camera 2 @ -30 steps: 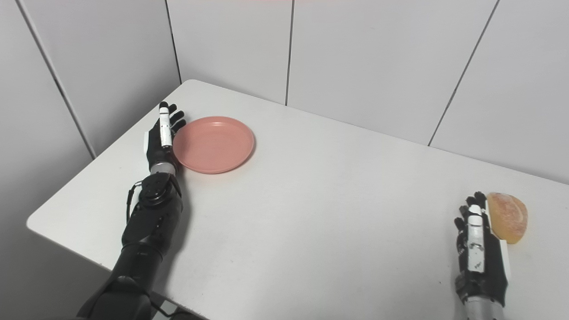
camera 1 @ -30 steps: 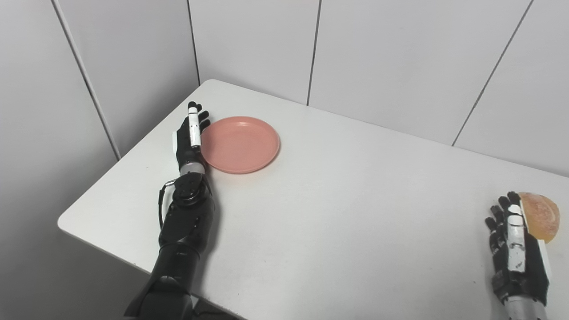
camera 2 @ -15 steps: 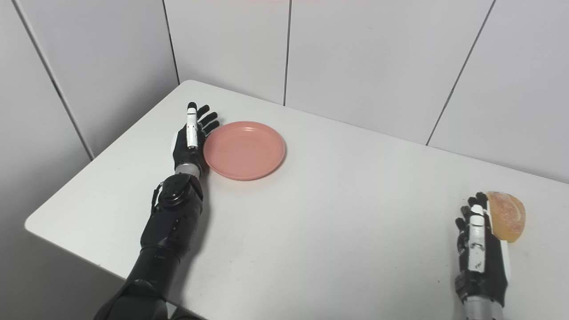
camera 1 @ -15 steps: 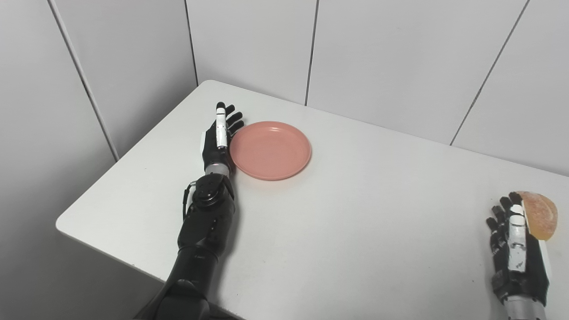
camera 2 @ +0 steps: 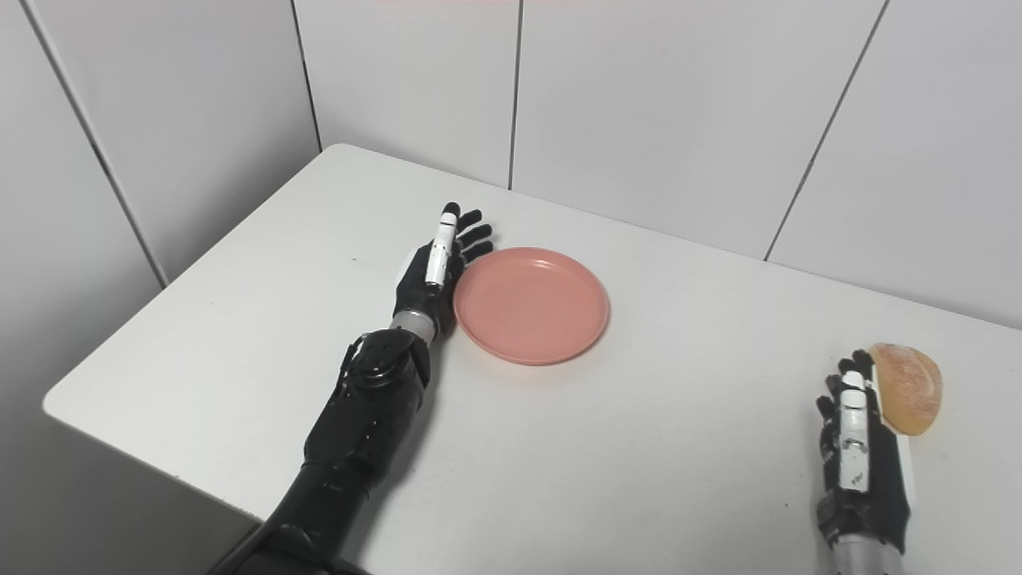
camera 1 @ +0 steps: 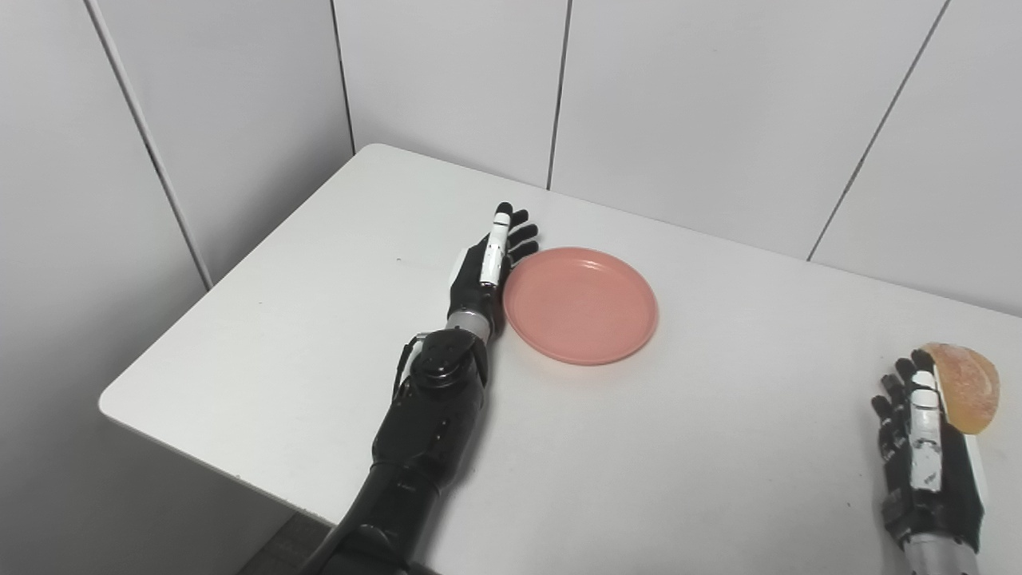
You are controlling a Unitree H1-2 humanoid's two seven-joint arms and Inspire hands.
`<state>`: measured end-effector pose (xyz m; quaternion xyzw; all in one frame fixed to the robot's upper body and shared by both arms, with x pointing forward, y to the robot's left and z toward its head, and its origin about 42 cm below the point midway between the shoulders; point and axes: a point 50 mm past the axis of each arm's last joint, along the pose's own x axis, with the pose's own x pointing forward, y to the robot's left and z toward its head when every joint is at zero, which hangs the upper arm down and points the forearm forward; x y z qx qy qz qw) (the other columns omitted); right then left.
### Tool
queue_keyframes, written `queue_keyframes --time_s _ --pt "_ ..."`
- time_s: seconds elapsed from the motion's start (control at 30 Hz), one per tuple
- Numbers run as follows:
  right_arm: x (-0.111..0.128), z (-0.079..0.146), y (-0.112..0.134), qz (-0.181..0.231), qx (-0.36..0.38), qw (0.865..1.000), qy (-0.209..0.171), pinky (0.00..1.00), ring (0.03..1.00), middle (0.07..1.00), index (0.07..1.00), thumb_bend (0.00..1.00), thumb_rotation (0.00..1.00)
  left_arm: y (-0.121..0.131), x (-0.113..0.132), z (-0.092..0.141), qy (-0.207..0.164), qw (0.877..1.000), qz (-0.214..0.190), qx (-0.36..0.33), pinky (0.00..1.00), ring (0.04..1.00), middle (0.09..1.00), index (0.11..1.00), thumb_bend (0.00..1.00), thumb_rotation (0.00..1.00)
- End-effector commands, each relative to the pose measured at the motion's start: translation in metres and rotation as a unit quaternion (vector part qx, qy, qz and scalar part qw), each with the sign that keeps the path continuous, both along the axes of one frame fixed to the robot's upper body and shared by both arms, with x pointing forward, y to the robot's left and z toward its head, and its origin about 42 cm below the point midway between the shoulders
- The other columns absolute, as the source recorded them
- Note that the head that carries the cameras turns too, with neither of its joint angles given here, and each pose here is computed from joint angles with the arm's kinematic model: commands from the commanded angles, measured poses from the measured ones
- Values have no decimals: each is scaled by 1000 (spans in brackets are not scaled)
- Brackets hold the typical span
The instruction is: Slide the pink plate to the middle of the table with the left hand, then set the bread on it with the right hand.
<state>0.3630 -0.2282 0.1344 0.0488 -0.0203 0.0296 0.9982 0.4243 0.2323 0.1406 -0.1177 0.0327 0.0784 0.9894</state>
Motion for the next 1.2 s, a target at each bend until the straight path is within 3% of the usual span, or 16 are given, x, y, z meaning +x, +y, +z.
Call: queue_keyframes --time_s 0.0,0.2,0.37,0.67,0.9,1.17 --pt "9 21 3 3 3 999 -44 1000 1000 1000 1000 519 910 -13 2 7 -17 1000 -22 12 856 856 847 837 598 1000" --pt "12 18 3 8 5 999 -51 1000 1000 1000 1000 520 903 -29 -1 8 -11 998 -56 27 870 871 861 846 598 1000" --pt "14 15 6 4 0 999 -48 1000 1000 1000 1000 604 882 -42 -4 5 -12 997 -71 38 866 875 858 844 577 1000" --pt "16 18 24 5 12 998 -54 1000 996 1000 1000 669 839 -57 -17 0 -2 993 -108 52 898 890 881 875 585 1000" --pt "15 24 43 -2 21 998 -61 1000 987 999 1000 633 850 -62 -28 -3 -12 992 -123 18 868 863 851 845 529 1000" --pt "15 29 62 6 18 997 -69 1000 1000 1000 1000 547 880 -61 -35 -7 -8 987 -162 4 895 895 877 869 594 1000"
